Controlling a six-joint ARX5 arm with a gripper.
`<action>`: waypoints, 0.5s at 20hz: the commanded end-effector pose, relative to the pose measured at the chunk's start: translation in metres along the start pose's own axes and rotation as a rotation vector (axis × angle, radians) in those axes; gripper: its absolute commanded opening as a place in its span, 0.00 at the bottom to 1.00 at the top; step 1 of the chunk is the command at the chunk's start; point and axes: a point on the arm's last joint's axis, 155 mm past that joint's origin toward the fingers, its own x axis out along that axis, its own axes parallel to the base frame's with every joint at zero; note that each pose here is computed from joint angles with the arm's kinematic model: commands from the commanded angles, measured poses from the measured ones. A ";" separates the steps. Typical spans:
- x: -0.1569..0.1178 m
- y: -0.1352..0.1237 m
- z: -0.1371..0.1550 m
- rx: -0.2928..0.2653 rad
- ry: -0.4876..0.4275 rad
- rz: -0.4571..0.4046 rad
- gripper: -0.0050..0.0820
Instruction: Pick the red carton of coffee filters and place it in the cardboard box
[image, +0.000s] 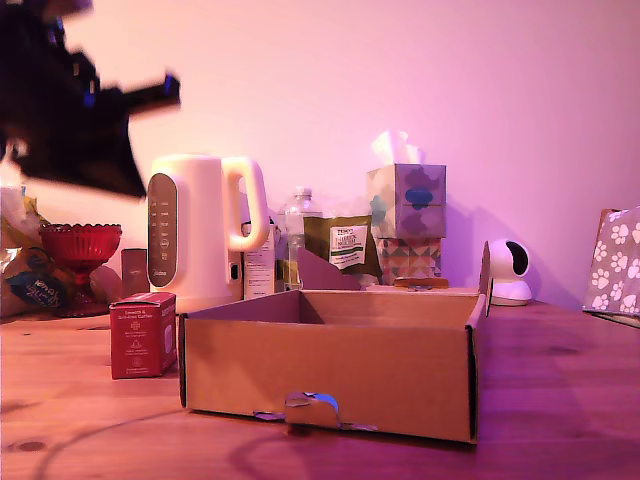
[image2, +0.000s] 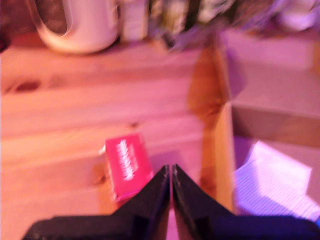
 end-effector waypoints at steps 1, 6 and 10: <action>0.004 0.004 -0.011 -0.001 0.031 0.017 0.07; 0.007 0.005 -0.012 -0.018 0.029 0.025 0.64; 0.019 0.015 -0.017 -0.030 0.042 0.054 0.74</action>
